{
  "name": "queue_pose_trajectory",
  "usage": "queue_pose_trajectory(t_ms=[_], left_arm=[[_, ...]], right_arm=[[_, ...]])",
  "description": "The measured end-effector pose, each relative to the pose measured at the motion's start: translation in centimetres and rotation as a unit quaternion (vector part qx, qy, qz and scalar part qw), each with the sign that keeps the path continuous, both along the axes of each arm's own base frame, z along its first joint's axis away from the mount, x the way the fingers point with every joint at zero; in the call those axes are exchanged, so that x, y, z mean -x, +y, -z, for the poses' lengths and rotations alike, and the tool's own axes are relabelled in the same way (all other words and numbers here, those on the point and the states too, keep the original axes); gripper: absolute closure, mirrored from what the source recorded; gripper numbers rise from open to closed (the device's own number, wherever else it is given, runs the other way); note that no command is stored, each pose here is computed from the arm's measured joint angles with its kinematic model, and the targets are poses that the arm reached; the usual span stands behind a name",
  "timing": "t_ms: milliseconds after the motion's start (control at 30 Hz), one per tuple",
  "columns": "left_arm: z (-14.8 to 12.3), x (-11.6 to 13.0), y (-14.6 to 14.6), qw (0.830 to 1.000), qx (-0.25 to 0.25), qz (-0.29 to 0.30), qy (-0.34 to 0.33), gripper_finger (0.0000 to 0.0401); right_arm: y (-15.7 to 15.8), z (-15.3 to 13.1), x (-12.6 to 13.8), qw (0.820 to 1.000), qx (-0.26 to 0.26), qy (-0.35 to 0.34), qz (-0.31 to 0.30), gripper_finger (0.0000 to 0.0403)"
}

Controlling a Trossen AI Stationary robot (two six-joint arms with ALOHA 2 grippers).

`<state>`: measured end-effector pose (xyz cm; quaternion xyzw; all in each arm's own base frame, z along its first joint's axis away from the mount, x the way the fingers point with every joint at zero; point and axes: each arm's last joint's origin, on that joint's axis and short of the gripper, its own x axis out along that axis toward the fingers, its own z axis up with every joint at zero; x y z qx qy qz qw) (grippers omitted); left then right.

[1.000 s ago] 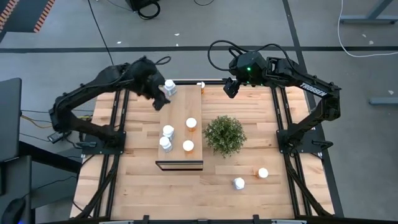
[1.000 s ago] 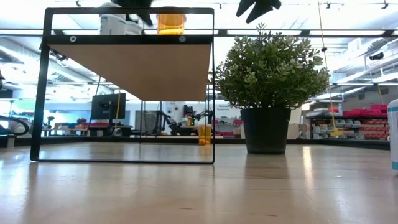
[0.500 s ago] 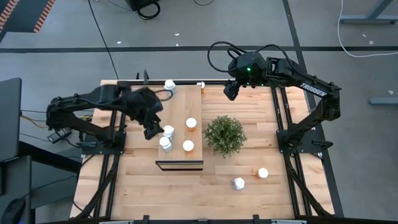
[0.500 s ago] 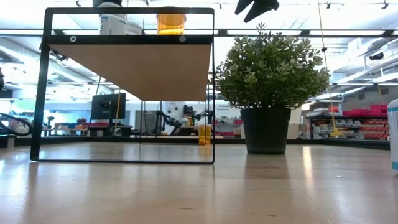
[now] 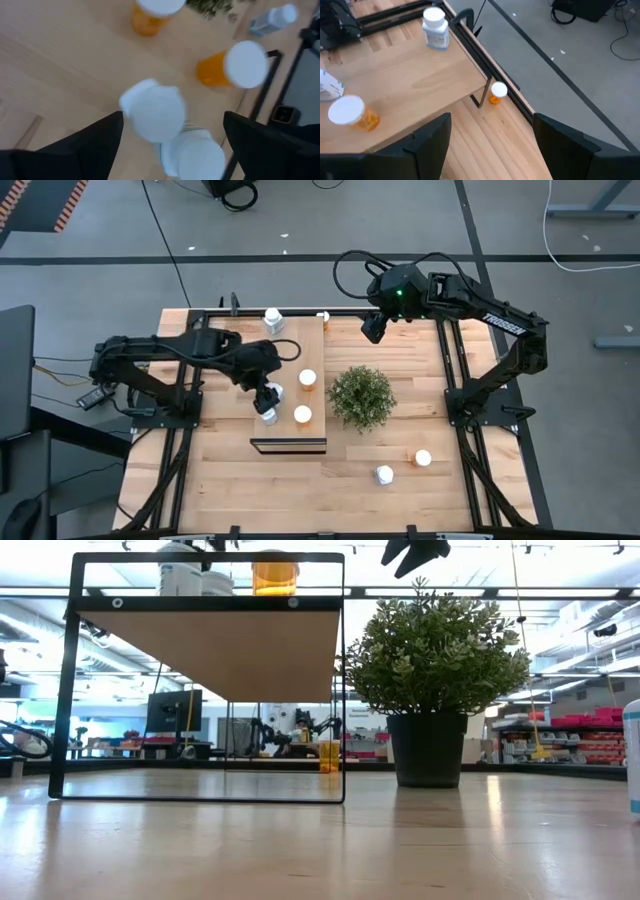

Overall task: Pick and place medicine bottles onto shelf by color
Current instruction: Adjust the white pill bottle on the shelf

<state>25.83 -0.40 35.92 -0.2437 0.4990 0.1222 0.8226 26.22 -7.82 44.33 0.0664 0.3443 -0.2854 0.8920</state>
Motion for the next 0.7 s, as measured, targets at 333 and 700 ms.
queue_pose_trajectory(t_ms=[333, 700], left_arm=[[1.05, -0.82, 0.41, 0.999, -0.025, -0.009, 0.03, 0.005], [1.14, -0.56, 0.61, 0.998, -0.042, -0.011, 0.044, 0.0056]], right_arm=[[0.11, 0.41, 0.39, 1.0, -0.007, 0.03, -0.002, 0.0116], [0.11, 0.41, 0.39, 1.0, -0.008, 0.029, -0.001, 0.0116]])
